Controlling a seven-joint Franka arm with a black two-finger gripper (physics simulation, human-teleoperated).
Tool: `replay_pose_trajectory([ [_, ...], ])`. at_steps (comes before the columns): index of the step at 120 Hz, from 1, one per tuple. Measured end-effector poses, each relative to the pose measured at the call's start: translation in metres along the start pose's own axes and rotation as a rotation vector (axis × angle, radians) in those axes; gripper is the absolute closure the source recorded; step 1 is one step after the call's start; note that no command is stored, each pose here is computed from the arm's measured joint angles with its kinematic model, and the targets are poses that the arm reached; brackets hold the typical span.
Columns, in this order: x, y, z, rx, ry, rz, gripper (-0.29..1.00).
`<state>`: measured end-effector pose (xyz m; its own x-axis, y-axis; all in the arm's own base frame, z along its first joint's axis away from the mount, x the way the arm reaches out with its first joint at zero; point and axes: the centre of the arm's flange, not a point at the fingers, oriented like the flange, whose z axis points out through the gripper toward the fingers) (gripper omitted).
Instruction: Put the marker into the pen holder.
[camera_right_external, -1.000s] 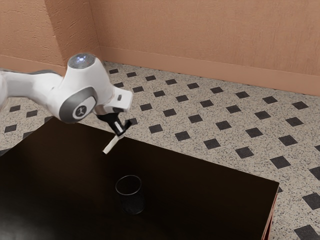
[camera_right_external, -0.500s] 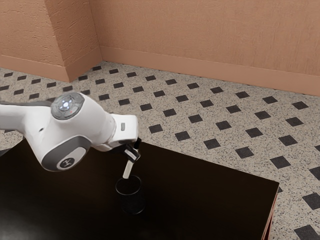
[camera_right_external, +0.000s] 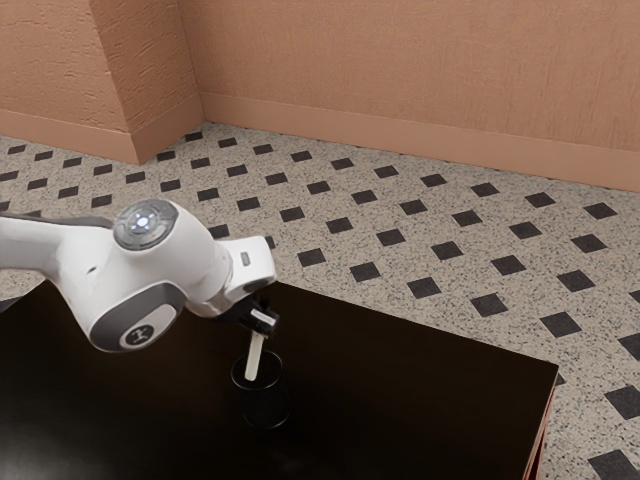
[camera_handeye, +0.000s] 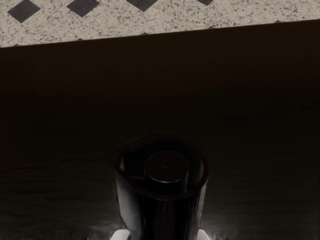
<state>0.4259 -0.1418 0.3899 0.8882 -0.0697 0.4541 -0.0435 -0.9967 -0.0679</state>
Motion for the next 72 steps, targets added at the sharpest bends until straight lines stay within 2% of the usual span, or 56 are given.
replay_pose_trajectory([
  [16,0.007,-0.002,-0.008,0.011,0.002,-0.033,0.28],
  [21,0.032,-0.029,-0.017,0.019,0.021,-0.11,0.23],
  [25,0.071,-0.046,-0.039,0.022,0.058,-0.16,0.2],
  [34,0.203,-0.079,-0.133,0.02,0.138,-0.248,0.14],
  [42,0.258,-0.123,-0.203,0.049,0.142,-0.308,0.1],
  [54,0.269,-0.191,-0.238,0.117,0.028,-0.384,0.06],
  [72,0.236,-0.25,-0.217,0.185,-0.2,-0.443,0.03],
])
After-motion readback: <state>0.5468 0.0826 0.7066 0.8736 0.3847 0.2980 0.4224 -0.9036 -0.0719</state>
